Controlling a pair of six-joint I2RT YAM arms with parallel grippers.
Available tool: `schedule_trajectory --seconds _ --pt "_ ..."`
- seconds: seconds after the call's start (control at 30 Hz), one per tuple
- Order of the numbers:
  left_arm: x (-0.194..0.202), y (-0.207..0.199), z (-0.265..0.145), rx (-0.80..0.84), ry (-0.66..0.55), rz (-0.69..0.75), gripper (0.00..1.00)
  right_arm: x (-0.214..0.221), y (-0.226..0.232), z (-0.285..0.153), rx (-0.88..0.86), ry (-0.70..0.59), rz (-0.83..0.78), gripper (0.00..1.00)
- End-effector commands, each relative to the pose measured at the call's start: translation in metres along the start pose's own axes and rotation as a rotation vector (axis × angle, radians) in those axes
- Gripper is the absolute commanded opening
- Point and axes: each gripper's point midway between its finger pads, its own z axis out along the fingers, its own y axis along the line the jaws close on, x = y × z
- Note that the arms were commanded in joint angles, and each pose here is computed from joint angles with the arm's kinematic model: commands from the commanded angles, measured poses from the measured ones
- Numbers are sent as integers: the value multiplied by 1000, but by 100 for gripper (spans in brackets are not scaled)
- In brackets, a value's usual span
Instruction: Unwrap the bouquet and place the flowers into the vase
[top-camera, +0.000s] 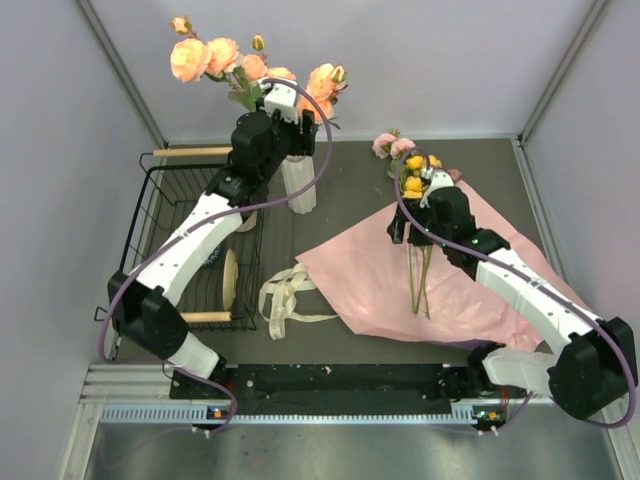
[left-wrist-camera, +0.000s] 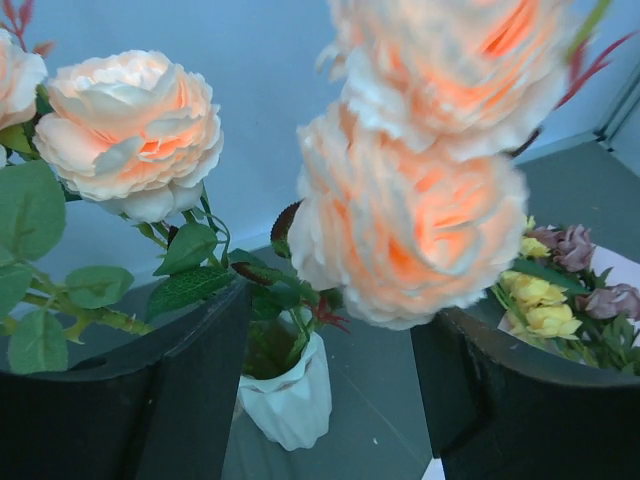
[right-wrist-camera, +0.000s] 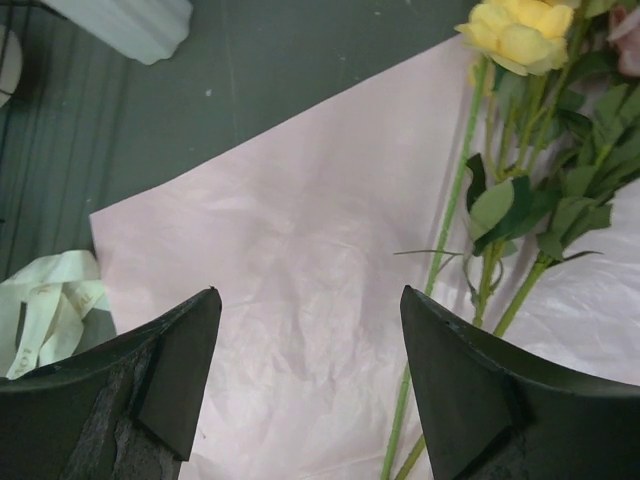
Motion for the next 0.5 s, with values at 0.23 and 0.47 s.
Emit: schedule_trajectory --seconds 0.23,0.47 --pt "-43 -12 -56 86 -5 -133 85 -6 -39 10 142 44 94 73" --pt "-53 -37 -95 248 -30 -162 83 9 -63 22 261 116 72 64"
